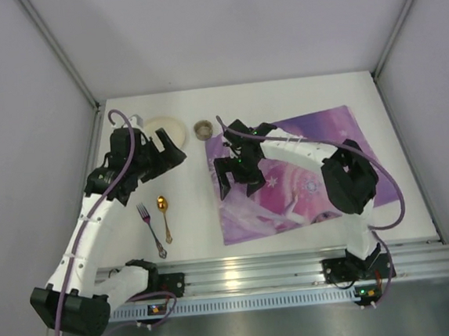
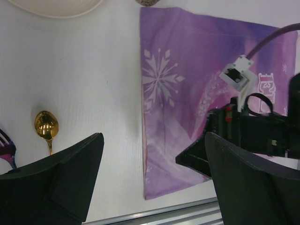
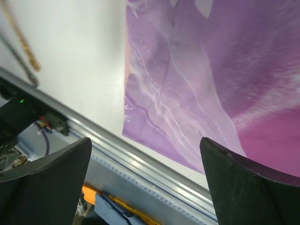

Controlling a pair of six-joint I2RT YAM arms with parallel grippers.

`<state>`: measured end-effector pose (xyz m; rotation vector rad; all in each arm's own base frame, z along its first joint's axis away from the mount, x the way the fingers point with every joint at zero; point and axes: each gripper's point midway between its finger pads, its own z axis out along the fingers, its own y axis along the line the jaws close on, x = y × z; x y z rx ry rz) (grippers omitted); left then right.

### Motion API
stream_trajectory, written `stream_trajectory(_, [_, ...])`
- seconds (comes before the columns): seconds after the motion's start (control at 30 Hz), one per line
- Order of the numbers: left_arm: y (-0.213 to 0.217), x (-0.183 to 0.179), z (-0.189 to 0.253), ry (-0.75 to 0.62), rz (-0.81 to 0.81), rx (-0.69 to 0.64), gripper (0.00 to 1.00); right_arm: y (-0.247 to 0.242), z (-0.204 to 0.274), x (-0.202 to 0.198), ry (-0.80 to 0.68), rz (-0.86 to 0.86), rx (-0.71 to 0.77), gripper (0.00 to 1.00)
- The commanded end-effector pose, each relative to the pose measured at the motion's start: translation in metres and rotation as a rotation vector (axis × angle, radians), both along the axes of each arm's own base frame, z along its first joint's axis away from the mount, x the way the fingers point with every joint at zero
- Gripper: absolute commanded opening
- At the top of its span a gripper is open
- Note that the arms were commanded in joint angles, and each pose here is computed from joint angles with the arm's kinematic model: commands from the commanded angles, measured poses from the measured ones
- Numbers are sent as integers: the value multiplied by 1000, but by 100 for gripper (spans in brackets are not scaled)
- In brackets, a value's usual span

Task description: Set the dinner table for one person

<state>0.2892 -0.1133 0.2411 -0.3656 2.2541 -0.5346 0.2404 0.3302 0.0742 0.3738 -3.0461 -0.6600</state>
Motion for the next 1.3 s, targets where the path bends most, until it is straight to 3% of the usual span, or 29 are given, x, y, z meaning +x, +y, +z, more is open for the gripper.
stream_trajectory(0.0, [-8, 2, 1, 3, -2, -19, 94, 4, 78, 7, -116, -26, 186, 100])
stream_trajectory(0.13, [-34, 7, -18, 27, -48, 34, 94, -32, 103, 12, -205, -63, 173, 100])
stream_trajectory(0.27, [-76, 2, -66, 140, -147, 134, 94, -84, 119, 22, -289, -154, 143, 100])
stream_trajectory(0.43, [-118, -11, -123, 270, -236, 192, 93, -143, 94, 17, -256, -261, 65, 100])
stream_trajectory(0.67, [-150, -3, -169, 357, -286, 176, 93, -186, 83, 1, -262, -334, 18, 100])
stream_trajectory(1.0, [-145, 5, -220, 450, -336, 314, 93, -210, 78, -13, -266, -386, -11, 100])
stream_trajectory(1.27, [-86, 13, -229, 476, -317, 477, 93, -227, 71, -16, -260, -421, -41, 100])
